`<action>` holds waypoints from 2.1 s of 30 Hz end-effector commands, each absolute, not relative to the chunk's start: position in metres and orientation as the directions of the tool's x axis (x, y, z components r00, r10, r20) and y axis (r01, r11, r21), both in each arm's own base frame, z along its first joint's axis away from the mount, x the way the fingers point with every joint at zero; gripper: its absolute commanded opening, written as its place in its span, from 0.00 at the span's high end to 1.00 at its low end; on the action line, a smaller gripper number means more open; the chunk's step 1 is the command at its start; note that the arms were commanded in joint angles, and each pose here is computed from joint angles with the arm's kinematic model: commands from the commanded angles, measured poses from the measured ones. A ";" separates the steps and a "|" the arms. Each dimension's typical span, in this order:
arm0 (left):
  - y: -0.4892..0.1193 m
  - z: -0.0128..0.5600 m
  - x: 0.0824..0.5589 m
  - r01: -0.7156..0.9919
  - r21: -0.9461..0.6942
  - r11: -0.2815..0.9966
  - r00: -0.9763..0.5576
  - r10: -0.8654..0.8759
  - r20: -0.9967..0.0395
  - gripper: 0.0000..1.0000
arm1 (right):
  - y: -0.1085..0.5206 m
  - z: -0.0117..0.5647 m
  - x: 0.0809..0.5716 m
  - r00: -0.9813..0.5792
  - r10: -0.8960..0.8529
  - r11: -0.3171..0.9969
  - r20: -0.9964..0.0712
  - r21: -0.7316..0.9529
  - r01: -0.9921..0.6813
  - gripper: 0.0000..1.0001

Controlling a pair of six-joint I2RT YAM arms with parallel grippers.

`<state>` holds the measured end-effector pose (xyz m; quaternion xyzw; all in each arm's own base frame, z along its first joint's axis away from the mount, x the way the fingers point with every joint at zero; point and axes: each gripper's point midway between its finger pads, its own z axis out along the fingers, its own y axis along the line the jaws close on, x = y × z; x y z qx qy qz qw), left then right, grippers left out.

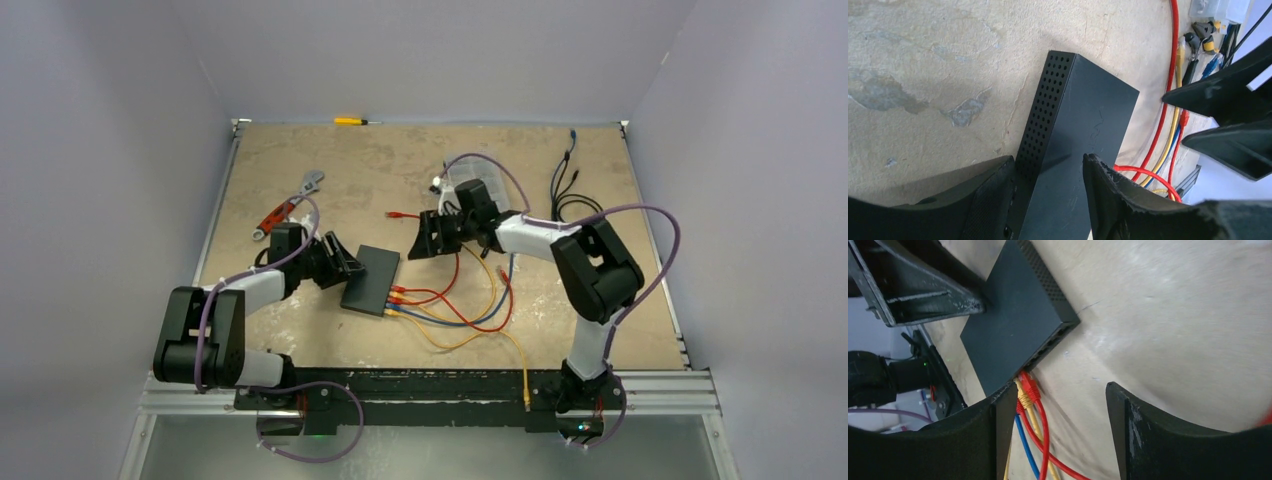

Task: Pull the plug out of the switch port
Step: Pull the connector from the switch port.

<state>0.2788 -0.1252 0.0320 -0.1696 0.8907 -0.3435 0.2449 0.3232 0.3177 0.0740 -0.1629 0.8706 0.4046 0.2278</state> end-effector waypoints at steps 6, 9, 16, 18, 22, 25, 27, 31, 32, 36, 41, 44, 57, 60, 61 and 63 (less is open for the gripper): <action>-0.131 0.018 0.275 -0.128 -0.666 0.735 -0.857 -0.420 -0.299 0.57 | 0.387 0.073 0.301 -0.848 -0.144 0.465 -0.510 0.722 -0.512 0.36; -0.130 0.018 0.281 -0.131 -0.661 0.739 -0.855 -0.422 -0.303 0.59 | 0.396 0.068 0.305 -0.856 -0.141 0.443 -0.497 0.741 -0.504 0.39; -0.132 0.025 0.303 -0.123 -0.667 0.735 -0.844 -0.432 -0.319 0.59 | 0.414 0.074 0.323 -0.856 -0.127 0.415 -0.502 0.757 -0.505 0.42; -0.132 0.026 0.311 -0.120 -0.663 0.739 -0.842 -0.429 -0.326 0.59 | 0.417 0.074 0.326 -0.857 -0.133 0.412 -0.497 0.759 -0.504 0.40; -0.131 0.024 0.328 -0.112 -0.649 0.752 -0.841 -0.419 -0.342 0.58 | 0.419 0.072 0.335 -0.853 -0.126 0.430 -0.507 0.746 -0.508 0.36; -0.132 0.019 0.338 -0.108 -0.647 0.755 -0.847 -0.411 -0.338 0.58 | 0.417 0.067 0.337 -0.851 -0.131 0.455 -0.509 0.731 -0.508 0.32; -0.136 0.020 0.344 -0.087 -0.661 0.745 -0.850 -0.402 -0.341 0.57 | 0.411 0.064 0.341 -0.843 -0.134 0.492 -0.521 0.704 -0.513 0.29; -0.133 0.023 0.344 -0.084 -0.644 0.761 -0.849 -0.393 -0.353 0.53 | 0.394 0.064 0.344 -0.829 -0.138 0.552 -0.542 0.652 -0.519 0.24; -0.129 0.025 0.343 -0.091 -0.624 0.776 -0.844 -0.393 -0.366 0.51 | 0.389 0.062 0.342 -0.825 -0.151 0.572 -0.544 0.633 -0.522 0.24; -0.114 0.027 0.324 -0.142 -0.554 0.820 -0.849 -0.389 -0.358 0.48 | 0.367 0.049 0.334 -0.818 -0.199 0.633 -0.540 0.567 -0.528 0.23; -0.110 0.016 0.296 -0.186 -0.533 0.825 -0.865 -0.395 -0.310 0.48 | 0.352 0.038 0.311 -0.824 -0.234 0.633 -0.516 0.562 -0.532 0.32; -0.120 0.011 0.284 -0.175 -0.586 0.791 -0.873 -0.400 -0.279 0.50 | 0.354 0.038 0.292 -0.835 -0.244 0.587 -0.494 0.610 -0.532 0.38; -0.146 0.017 0.314 -0.126 -0.650 0.749 -0.875 -0.392 -0.283 0.57 | 0.395 0.034 0.271 -0.850 -0.260 0.457 -0.457 0.717 -0.526 0.54; -0.145 0.018 0.316 -0.126 -0.640 0.758 -0.876 -0.388 -0.287 0.57 | 0.398 0.030 0.278 -0.850 -0.259 0.475 -0.459 0.706 -0.525 0.54; -0.143 0.018 0.316 -0.127 -0.632 0.764 -0.875 -0.387 -0.291 0.57 | 0.398 0.030 0.280 -0.850 -0.259 0.476 -0.459 0.705 -0.526 0.54; -0.139 0.016 0.310 -0.147 -0.609 0.779 -0.878 -0.386 -0.281 0.55 | 0.400 0.030 0.283 -0.848 -0.260 0.481 -0.461 0.700 -0.528 0.53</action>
